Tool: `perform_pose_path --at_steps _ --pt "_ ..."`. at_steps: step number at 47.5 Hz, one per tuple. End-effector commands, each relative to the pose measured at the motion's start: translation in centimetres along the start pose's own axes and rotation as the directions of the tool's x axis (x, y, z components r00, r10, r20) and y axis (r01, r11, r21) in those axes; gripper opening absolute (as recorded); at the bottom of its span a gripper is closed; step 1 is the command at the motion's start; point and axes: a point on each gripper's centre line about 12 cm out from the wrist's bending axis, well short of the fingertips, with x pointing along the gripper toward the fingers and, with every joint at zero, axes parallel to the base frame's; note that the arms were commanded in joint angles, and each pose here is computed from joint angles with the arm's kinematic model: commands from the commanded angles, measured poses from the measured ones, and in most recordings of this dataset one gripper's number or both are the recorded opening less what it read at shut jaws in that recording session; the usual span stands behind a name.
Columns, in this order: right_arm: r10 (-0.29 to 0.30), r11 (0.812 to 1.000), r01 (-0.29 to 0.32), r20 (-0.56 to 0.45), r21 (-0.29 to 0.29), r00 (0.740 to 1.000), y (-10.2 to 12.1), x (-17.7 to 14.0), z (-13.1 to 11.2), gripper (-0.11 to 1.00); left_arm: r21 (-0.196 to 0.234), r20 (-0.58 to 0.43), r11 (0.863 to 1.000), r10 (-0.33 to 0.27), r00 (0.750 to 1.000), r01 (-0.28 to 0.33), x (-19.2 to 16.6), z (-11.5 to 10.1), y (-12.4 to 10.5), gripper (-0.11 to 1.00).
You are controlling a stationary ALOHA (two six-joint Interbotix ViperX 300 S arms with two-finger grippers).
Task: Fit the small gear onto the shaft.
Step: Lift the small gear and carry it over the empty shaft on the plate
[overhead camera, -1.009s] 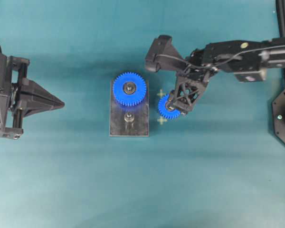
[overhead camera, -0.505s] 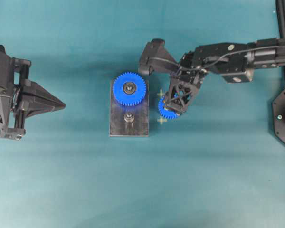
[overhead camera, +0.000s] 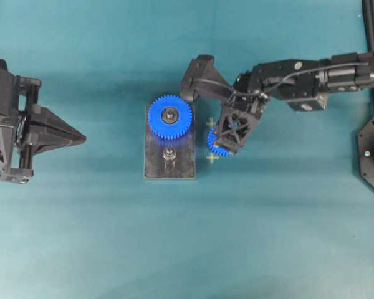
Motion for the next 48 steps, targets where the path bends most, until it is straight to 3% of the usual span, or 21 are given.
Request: perform_pose_path --at_steps 1,3,21,35,48 --pt "0.007 1.0 -0.008 0.035 0.011 0.999 0.1 -1.0 0.7 0.39 0.002 0.018 1.0 -0.003 1.0 0.003 -0.1 0.5 -0.1 0.0" --pt "0.01 1.0 -0.01 0.045 0.011 0.999 0.2 -1.2 0.8 0.34 0.002 0.018 1.0 -0.003 1.0 0.003 -0.1 0.5 -0.1 0.0" --pt "0.05 0.998 -0.048 0.059 -0.04 0.997 2.9 -6.4 2.1 0.34 0.002 0.035 1.0 -0.006 0.999 0.006 -0.1 0.7 -0.1 0.0" --pt "0.088 0.992 -0.077 0.119 -0.097 0.989 6.0 -10.1 5.8 0.34 0.001 0.059 1.0 -0.009 0.998 0.009 -0.1 0.9 -0.2 0.0" --pt "0.092 0.988 -0.077 0.113 -0.133 0.989 7.5 -9.0 8.7 0.34 -0.008 0.055 1.0 -0.009 0.998 0.009 0.0 0.7 -0.1 0.0"
